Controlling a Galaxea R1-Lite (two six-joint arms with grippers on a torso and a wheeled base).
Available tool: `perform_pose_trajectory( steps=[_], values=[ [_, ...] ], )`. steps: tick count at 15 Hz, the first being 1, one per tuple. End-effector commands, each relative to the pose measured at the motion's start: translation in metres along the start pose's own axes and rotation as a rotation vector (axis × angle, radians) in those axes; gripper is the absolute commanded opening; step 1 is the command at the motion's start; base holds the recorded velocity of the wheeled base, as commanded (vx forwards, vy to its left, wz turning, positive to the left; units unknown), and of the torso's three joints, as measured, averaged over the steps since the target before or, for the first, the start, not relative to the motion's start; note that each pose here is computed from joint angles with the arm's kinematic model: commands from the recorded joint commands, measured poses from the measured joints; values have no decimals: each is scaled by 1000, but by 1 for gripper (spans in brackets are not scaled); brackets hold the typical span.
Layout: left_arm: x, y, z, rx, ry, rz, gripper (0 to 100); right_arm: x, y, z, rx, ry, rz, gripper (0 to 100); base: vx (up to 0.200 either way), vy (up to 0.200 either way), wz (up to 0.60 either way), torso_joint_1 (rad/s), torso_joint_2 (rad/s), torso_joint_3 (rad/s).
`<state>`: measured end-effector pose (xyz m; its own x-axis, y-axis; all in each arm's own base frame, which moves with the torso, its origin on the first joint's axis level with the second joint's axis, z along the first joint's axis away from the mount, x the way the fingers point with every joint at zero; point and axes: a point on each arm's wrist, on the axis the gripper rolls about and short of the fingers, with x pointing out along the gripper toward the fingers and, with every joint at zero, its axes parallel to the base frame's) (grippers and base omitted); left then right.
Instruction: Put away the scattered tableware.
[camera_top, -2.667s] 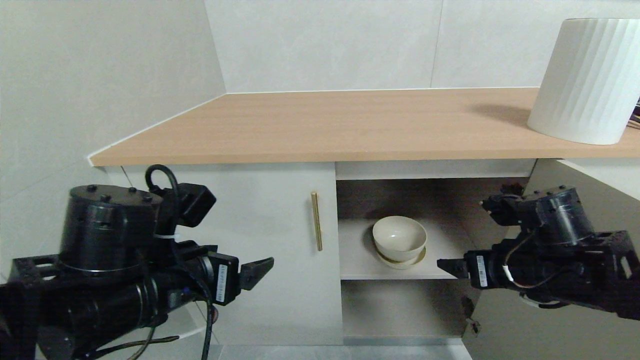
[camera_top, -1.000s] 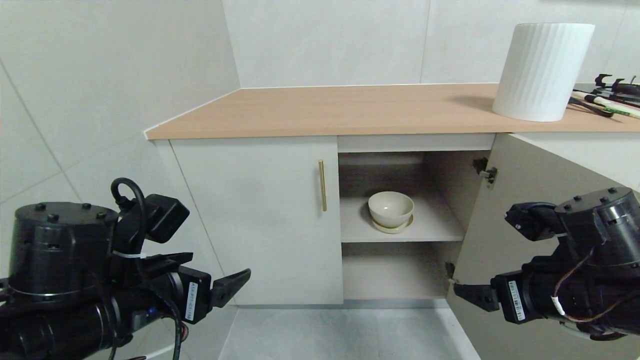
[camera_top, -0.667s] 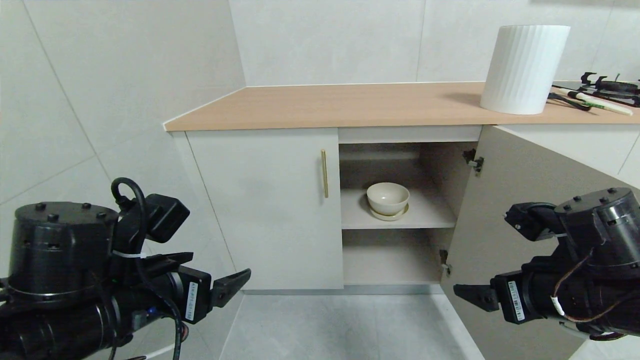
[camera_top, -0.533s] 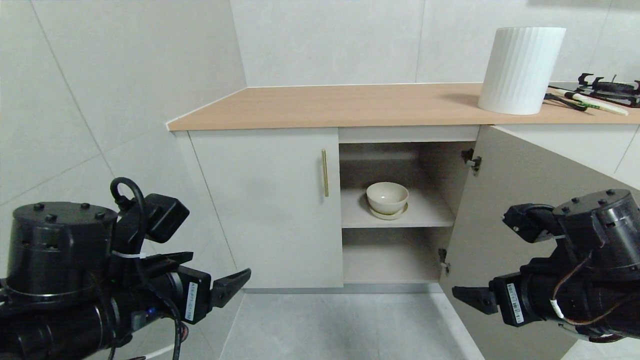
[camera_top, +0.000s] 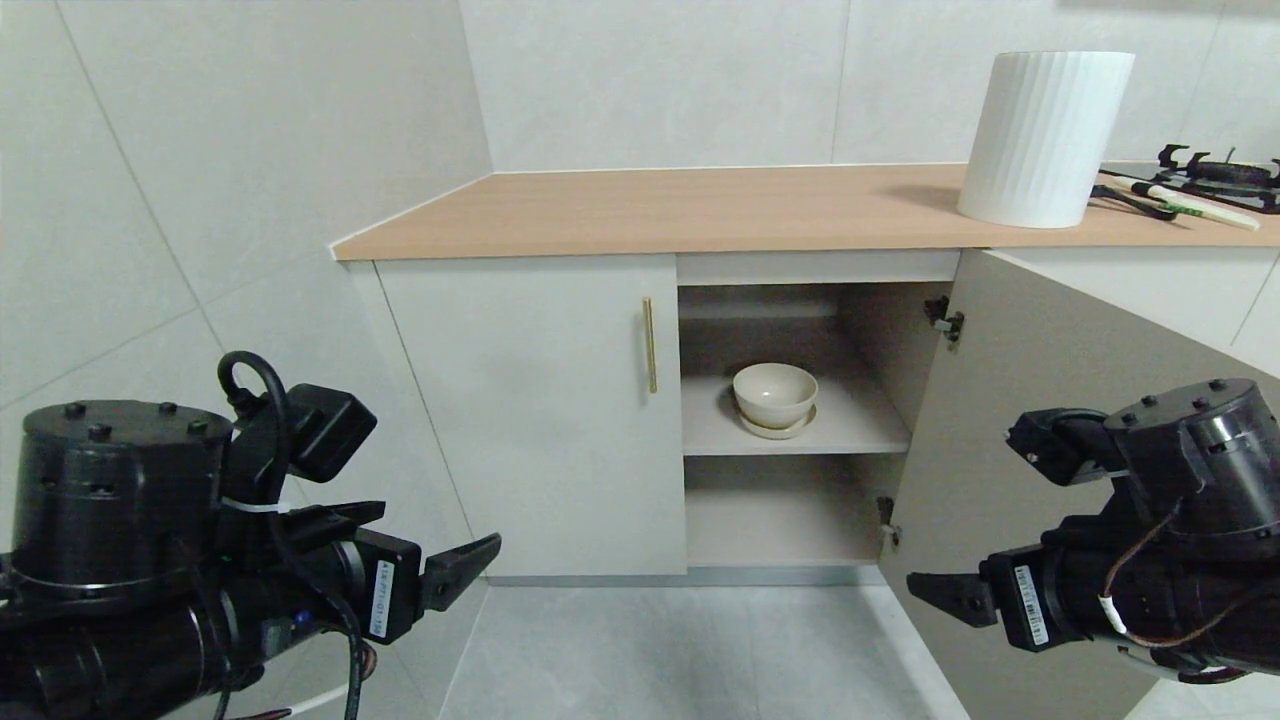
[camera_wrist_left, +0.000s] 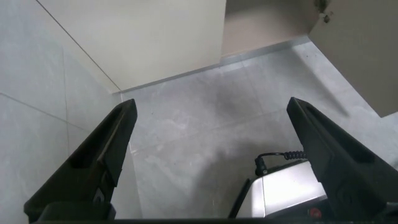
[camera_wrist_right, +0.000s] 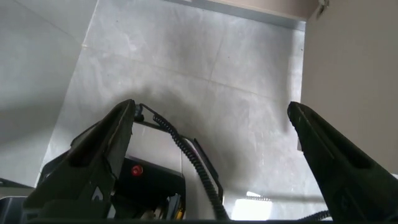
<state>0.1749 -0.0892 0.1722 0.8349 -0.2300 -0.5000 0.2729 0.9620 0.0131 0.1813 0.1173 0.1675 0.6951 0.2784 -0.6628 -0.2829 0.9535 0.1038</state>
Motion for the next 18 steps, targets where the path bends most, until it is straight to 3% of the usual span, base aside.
perform_pose_trajectory(
  steps=[1, 4, 9, 12, 14, 18],
  values=[
    [0, 0, 0, 1, 2, 0, 100, -1, 0, -1, -3, 2, -1, 100, 0, 0, 0, 0, 0, 0],
    [0, 0, 0, 1, 1, 0, 100, -17, -6, -14, -111, 69, -26, 100, 0, -133, 0, 3, 2, 3],
    [-3, 0, 0, 0, -10, -1, 100, -73, -8, -36, -328, 262, 6, 100, 0, -200, 0, 6, 3, 1],
    [-3, 0, 1, 0, -13, -1, 100, -90, -15, -42, -393, 262, 1, 100, 0, -200, 0, 4, -2, -1],
    [-3, 0, 1, -1, -14, -1, 100, -100, -19, -41, -391, 204, -49, 100, 0, -200, 0, 0, 0, 0],
    [-4, 1, 1, -1, -16, -1, 100, -107, -33, -34, -314, 146, -222, 100, 0, 0, 0, 0, 0, 0]
  ],
)
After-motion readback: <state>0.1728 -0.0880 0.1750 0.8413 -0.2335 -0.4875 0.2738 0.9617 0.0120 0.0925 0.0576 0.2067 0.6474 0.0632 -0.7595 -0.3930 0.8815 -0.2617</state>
